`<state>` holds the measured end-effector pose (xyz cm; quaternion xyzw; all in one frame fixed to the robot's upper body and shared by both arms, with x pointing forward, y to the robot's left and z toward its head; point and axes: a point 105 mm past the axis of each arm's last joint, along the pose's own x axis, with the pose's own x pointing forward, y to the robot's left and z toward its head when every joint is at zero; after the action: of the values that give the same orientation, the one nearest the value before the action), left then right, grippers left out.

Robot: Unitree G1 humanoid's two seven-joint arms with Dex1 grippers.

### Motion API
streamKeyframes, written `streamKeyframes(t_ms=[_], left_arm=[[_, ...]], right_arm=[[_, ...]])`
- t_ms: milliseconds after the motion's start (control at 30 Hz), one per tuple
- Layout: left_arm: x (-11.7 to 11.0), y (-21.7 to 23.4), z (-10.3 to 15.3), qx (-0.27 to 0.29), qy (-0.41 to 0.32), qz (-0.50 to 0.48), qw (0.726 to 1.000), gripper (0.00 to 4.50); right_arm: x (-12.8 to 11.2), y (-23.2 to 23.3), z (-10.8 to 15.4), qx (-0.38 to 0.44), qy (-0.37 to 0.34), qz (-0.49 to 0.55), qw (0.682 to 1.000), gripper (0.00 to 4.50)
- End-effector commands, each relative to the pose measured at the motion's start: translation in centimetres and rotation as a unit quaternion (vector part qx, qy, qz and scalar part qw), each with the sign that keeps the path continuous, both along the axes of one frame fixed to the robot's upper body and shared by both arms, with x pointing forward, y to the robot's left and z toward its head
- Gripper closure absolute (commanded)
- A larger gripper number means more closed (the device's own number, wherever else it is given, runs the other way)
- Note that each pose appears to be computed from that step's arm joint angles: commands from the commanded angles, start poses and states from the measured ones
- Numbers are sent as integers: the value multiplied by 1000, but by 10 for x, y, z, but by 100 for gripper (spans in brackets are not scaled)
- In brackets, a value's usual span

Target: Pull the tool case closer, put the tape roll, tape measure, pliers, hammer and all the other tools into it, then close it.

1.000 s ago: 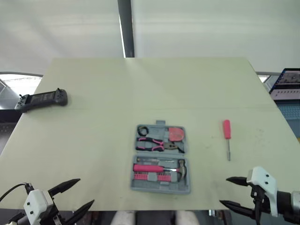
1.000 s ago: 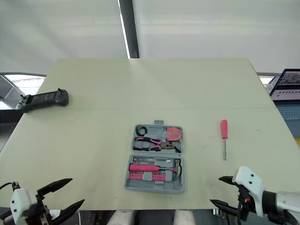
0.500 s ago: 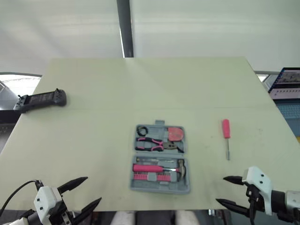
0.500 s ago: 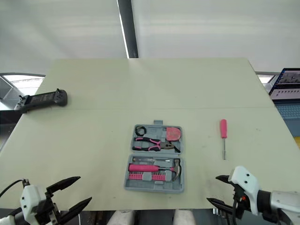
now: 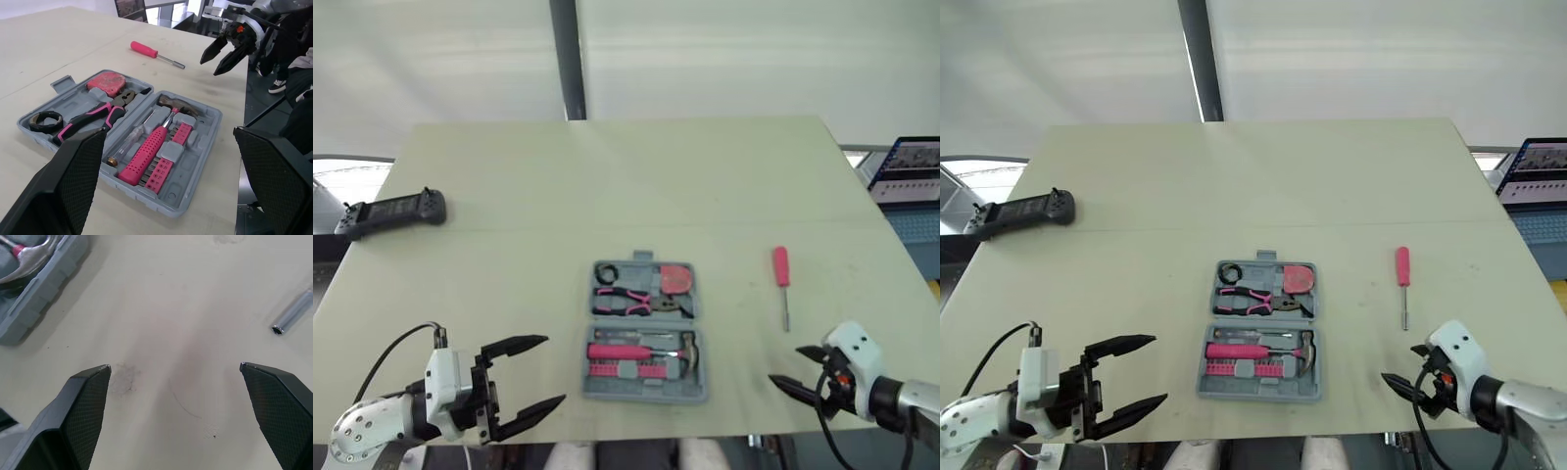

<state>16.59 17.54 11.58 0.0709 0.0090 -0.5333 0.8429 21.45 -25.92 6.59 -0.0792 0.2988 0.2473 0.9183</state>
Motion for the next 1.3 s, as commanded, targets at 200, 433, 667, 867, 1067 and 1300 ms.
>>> streamKeyframes(t_ms=[200,433,667,867,1067,1300], left_arm=[[3,-3,1,-4,-8,-5,1000,0],[3,-5,2,-3,-14,6,1000,0],[2,-8,2,-7,-18,17,1000,0],[1,-5,2,-2,-20,25,999,0],[0,-5,2,1,-21,25,999,0],[3,-8,1,-1,-24,24,999,0]], right_arm=[[62,-1,10,10,-36,-182,983,4],[111,-10,16,-24,-69,-255,964,4],[128,-16,14,-34,-74,-282,956,4],[137,-15,4,-28,-62,-298,952,4],[139,-16,2,-20,-59,-304,951,4],[139,-14,2,-13,-56,-305,951,4]])
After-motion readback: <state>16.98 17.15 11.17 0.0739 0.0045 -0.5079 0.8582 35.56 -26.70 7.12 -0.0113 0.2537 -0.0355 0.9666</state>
